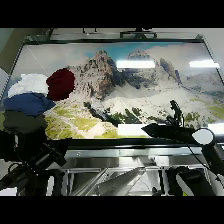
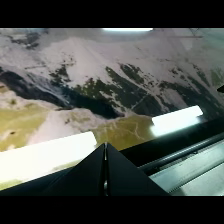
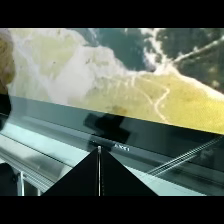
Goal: Fold the shirts.
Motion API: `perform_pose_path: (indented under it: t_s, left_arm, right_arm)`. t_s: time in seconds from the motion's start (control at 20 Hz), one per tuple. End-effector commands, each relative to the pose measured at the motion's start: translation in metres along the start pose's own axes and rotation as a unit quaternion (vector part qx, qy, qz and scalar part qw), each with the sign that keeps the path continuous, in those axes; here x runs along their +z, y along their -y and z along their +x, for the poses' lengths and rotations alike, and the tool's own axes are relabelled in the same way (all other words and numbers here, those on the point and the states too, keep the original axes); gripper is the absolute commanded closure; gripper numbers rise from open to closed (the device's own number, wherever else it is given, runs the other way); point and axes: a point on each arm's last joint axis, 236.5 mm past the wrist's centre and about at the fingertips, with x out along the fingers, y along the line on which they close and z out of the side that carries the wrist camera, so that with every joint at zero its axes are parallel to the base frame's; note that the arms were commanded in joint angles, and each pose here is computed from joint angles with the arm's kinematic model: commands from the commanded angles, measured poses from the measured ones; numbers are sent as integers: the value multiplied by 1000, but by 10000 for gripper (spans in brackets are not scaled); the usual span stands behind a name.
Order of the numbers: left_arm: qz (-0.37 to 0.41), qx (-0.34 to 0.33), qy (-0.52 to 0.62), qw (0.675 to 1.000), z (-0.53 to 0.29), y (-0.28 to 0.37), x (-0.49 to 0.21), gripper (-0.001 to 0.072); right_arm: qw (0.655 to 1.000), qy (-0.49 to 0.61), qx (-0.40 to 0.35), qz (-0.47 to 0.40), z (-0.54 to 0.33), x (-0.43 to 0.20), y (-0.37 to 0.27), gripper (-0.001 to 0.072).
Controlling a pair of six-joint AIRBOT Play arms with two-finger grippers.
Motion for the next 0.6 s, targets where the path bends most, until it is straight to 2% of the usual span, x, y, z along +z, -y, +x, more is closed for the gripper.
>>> perform_pose_path:
  t_s: [0.0,0.55]
  left_arm:
    - [0,-1,1,1000,0,0,0,691]
    - [0,0,-1,1000,1,-1,-1,691]
  right_arm:
    - [1000,0,0,0,0,0,0,685]
    - [1000,-1,0,0,0,-1,0,685]
